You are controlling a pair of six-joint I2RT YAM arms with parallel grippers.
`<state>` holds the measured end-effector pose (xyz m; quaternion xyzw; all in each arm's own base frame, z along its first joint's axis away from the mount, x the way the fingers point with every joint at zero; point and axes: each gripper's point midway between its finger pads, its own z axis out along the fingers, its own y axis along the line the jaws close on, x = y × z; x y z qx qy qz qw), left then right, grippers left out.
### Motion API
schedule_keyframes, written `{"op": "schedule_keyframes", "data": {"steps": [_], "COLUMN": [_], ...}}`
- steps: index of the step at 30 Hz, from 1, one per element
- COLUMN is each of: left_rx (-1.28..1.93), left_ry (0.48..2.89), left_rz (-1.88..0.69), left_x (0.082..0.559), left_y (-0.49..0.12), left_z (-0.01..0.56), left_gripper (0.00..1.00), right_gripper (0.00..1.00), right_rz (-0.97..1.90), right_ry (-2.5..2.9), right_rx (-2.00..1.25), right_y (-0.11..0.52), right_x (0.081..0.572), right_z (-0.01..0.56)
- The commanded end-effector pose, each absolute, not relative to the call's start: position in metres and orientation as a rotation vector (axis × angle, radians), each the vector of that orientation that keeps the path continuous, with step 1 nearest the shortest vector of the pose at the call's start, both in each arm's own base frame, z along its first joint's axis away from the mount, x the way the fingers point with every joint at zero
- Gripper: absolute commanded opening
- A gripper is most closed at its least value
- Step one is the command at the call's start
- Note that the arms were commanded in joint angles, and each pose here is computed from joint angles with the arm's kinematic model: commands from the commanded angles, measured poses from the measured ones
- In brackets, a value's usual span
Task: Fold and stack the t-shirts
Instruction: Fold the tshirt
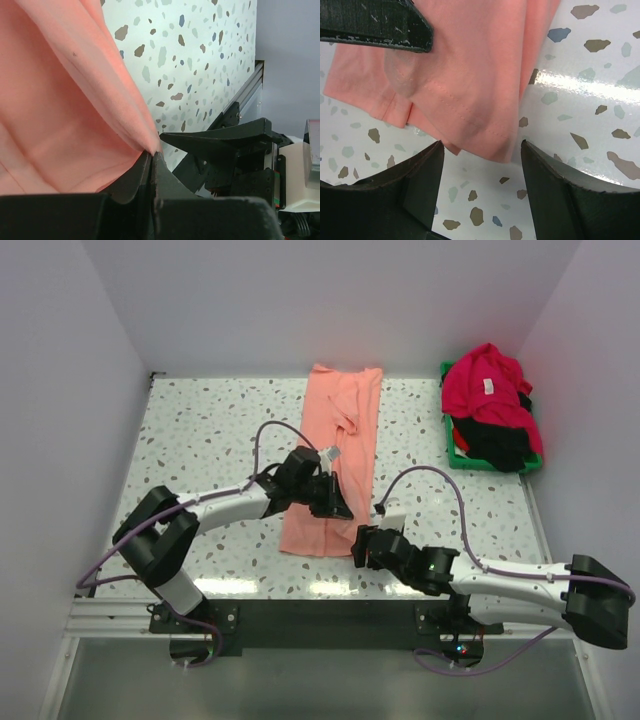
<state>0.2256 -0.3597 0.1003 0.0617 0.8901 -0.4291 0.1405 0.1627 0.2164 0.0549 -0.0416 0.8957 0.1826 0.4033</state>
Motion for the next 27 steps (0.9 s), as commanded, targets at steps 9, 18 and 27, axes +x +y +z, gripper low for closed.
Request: {"op": "schedule_keyframes", "data": {"steps": [9, 18, 27], "left_rx": [0.172, 0.148, 0.085], "left_ry": [2.447, 2.49, 2.588], "left_rz": [-1.35, -1.331, -1.238], "left_x": [0.242, 0.231, 0.202], "left_y": [-0.366, -0.357, -0.325], "left_z": [0.138, 0.117, 0.069], "left_gripper": [0.01, 0.05, 0.2], "right_gripper": [0.63, 0.63, 0.64], "right_rz": [0.484, 0.497, 0.375], "right_ry": [2.194, 2.199, 2.28], "right_rx": [0.006, 0.007, 0.029], "right_y": [0.216, 0.217, 0.202], "right_x": [0.172, 0.169, 0.164], "right_z": [0.066, 0.076, 0.087]}}
